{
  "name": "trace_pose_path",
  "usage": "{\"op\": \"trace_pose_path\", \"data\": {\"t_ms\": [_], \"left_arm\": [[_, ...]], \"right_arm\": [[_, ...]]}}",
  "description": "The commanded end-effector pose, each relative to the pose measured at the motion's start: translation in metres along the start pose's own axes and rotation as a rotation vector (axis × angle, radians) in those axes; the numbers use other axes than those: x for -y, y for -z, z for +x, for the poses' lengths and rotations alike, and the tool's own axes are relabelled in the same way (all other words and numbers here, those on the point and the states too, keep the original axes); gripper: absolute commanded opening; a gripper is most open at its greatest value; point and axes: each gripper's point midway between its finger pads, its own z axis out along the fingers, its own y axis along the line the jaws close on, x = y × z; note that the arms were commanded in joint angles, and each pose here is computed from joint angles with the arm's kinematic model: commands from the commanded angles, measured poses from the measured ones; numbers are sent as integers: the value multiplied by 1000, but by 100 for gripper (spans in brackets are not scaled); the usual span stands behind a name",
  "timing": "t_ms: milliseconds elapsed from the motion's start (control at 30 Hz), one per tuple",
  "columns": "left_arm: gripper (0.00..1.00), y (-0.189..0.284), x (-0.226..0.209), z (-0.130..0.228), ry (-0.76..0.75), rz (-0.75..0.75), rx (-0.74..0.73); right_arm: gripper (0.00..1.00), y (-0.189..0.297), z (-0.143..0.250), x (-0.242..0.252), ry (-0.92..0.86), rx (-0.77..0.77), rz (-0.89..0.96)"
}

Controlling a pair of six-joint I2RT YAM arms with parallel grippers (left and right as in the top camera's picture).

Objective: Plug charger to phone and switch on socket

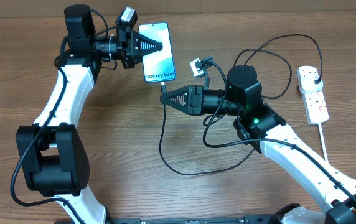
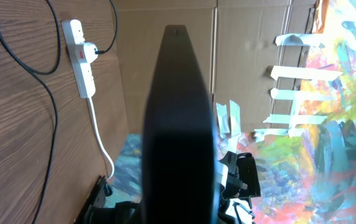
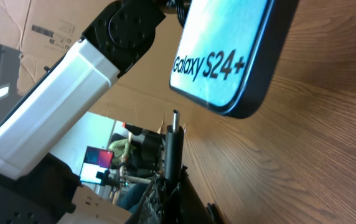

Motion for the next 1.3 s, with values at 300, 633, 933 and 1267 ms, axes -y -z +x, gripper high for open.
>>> {"op": "trace_pose_path", "data": {"t_ms": [300, 633, 933, 1267], "left_arm": [[4, 1, 12, 3, -38, 8, -11], [4, 1, 13, 2, -48, 7, -10], [4, 1, 12, 0, -48, 1, 4], [4, 1, 13, 0, -59, 0, 4]], "right_arm": [[4, -6, -2, 10, -57, 4, 5], [4, -6, -1, 9, -55, 3, 2], [4, -6, 1, 8, -55, -10, -5], [4, -6, 1, 7, -56, -14, -7]]}}
